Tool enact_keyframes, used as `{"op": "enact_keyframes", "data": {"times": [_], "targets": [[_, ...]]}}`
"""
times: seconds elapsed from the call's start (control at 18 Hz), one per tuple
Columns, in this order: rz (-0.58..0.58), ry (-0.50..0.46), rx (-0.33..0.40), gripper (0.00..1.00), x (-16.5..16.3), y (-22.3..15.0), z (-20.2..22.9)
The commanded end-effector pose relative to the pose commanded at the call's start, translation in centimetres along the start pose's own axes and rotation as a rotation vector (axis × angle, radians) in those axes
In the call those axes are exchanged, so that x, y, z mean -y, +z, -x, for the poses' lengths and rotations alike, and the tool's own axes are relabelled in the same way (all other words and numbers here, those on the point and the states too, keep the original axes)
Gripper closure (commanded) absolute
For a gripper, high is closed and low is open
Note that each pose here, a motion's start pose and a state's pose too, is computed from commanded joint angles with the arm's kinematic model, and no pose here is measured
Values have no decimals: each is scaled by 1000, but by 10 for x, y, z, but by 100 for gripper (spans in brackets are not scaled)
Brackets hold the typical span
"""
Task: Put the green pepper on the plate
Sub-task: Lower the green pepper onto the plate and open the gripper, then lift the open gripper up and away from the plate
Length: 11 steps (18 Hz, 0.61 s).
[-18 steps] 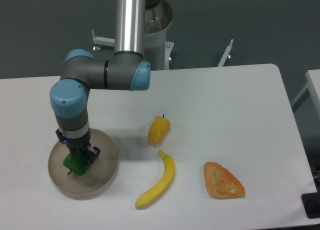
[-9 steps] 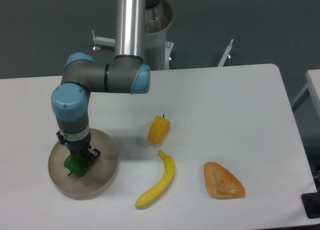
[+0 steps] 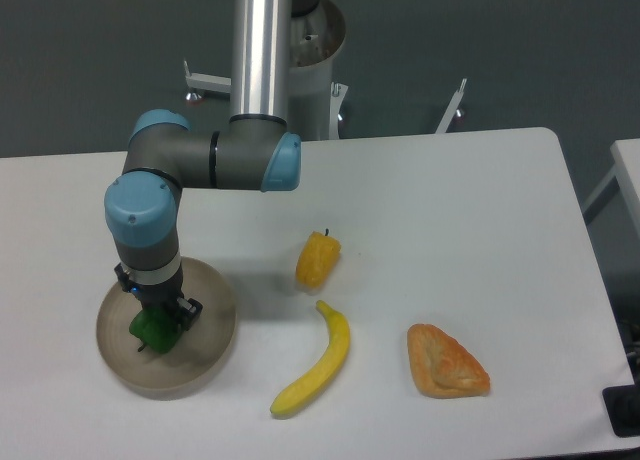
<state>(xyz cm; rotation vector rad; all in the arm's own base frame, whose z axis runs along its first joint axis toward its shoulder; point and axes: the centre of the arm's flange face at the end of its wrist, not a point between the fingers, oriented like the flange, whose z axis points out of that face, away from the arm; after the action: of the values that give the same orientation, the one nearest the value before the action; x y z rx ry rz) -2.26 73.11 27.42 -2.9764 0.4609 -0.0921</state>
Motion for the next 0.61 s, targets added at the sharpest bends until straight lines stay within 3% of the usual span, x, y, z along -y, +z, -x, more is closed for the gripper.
{"op": "enact_keyframes", "data": {"times": [0.22, 0.33, 0.44, 0.61], "targets": [[7, 1, -4, 41, -1, 5, 0], [7, 1, -2, 18, -1, 5, 1], [5, -2, -1, 6, -1, 3, 1], [2, 0, 1, 0, 0, 1, 1]]}}
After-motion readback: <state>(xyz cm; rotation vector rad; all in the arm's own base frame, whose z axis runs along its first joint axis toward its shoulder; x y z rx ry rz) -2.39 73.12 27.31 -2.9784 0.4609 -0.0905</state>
